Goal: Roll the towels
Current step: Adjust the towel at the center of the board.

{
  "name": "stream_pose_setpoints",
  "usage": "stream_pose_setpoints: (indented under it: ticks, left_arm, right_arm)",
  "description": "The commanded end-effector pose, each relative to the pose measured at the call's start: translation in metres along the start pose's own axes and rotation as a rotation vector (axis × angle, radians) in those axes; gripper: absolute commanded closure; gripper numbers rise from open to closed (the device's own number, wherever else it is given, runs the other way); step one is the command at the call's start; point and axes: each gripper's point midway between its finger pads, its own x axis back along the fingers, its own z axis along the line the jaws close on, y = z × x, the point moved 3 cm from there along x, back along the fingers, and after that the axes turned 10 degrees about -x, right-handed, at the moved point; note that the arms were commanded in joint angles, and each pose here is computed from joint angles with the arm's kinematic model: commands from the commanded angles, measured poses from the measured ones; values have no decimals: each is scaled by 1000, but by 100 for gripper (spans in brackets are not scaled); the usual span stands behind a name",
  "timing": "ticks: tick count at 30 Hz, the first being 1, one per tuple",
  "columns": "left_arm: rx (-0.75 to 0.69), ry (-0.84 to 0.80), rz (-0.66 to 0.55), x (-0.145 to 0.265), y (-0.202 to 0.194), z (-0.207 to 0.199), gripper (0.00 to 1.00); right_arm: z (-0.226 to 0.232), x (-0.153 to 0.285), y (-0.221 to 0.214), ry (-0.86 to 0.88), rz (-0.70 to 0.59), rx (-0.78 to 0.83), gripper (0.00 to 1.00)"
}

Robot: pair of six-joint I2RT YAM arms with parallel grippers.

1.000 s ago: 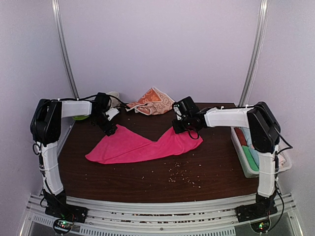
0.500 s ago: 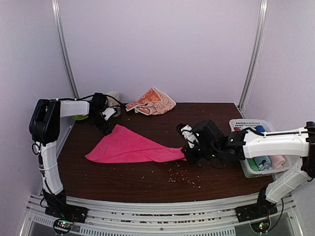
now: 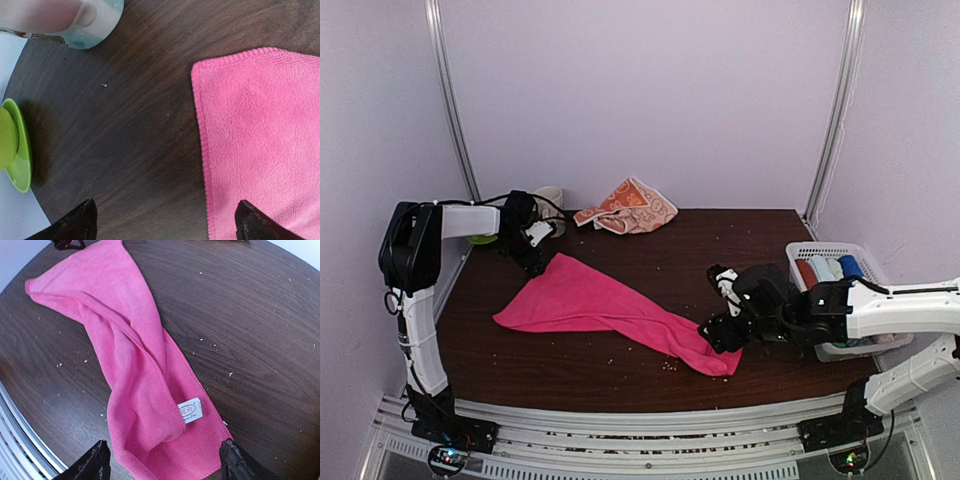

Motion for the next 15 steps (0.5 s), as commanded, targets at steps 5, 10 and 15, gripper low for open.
stream_pose_setpoints:
  ticks: [5,10,15]
  left_arm:
    - [15,-6,-83,7,27,15,2]
    - [8,-54,-150,8,42,13,2]
    - [-9,-112,-203,1,56,9,3]
  right_arm:
    - [-67,-14,-13,-201,-31,-344,30]
    - [-78,-23,-33,-225,-19,-419,30]
    - [-81,-30,-41,-253,6,-425,30]
